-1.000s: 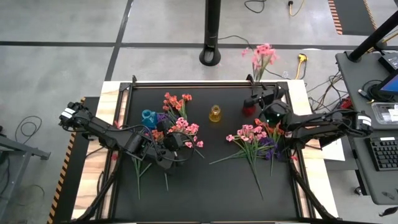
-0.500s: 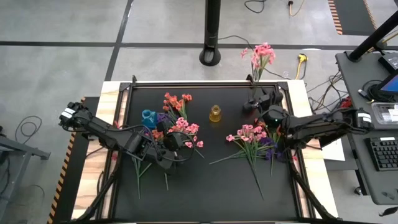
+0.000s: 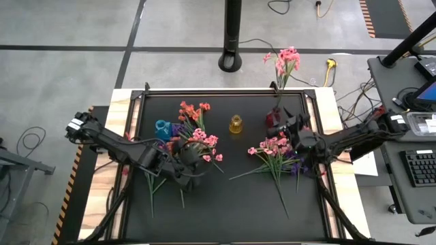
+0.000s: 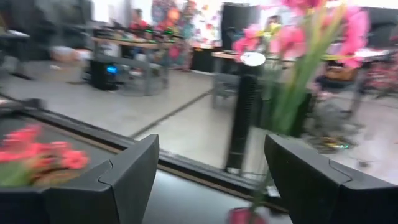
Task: Sort flowers into vase by color
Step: Put the bottom left orange flowers into the yellow flower vase
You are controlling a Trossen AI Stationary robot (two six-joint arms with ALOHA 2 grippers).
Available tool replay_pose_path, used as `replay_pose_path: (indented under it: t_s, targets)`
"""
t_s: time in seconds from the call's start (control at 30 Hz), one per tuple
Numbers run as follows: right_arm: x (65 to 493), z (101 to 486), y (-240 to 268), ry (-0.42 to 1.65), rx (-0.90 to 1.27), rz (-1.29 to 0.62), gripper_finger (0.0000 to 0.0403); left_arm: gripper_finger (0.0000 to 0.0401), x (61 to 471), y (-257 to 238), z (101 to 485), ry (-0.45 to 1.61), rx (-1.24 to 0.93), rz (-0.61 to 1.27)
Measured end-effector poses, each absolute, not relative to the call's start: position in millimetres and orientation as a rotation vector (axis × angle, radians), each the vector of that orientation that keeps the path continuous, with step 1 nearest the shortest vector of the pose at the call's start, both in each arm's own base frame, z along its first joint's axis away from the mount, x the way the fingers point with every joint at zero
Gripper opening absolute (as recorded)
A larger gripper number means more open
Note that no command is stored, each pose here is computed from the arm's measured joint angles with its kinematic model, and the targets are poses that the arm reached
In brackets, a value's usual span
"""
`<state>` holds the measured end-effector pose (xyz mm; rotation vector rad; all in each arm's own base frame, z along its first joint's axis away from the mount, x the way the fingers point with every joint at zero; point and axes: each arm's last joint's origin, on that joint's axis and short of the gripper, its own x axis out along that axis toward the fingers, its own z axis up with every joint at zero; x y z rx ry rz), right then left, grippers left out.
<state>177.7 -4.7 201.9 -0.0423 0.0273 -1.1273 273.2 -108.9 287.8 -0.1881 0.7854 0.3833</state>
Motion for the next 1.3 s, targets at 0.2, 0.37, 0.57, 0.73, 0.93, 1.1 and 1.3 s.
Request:
replay_pose_path:
  t_s: [0.2,0.37,0.57,0.73,0.93,1.1,1.3]
  targets:
    - [179,199,25,-0.021,0.063,-0.930,0.0285,0.0000,267,-112,254,1.124,-0.335,0.442]
    - [179,194,44,-0.017,0.121,-0.755,0.0278,0.0000,265,-117,226,1.402,-0.436,0.512]
    - [185,200,61,0.015,0.127,-0.603,0.0264,0.0000,275,-124,203,1.459,-0.511,0.637]
    - [194,214,73,0.118,0.092,-0.550,0.0258,0.0018,277,-134,193,1.552,-0.597,0.652]
    - [200,227,78,0.275,0.038,-0.567,0.0261,0.0080,275,-141,192,1.534,-0.652,0.735]
    - [201,236,81,0.358,0.047,-0.508,0.0258,0.0137,273,-145,192,1.396,-0.683,0.867]
    - [200,236,85,0.397,0.053,-0.441,0.0261,0.0185,275,-145,192,1.242,-0.732,0.974]
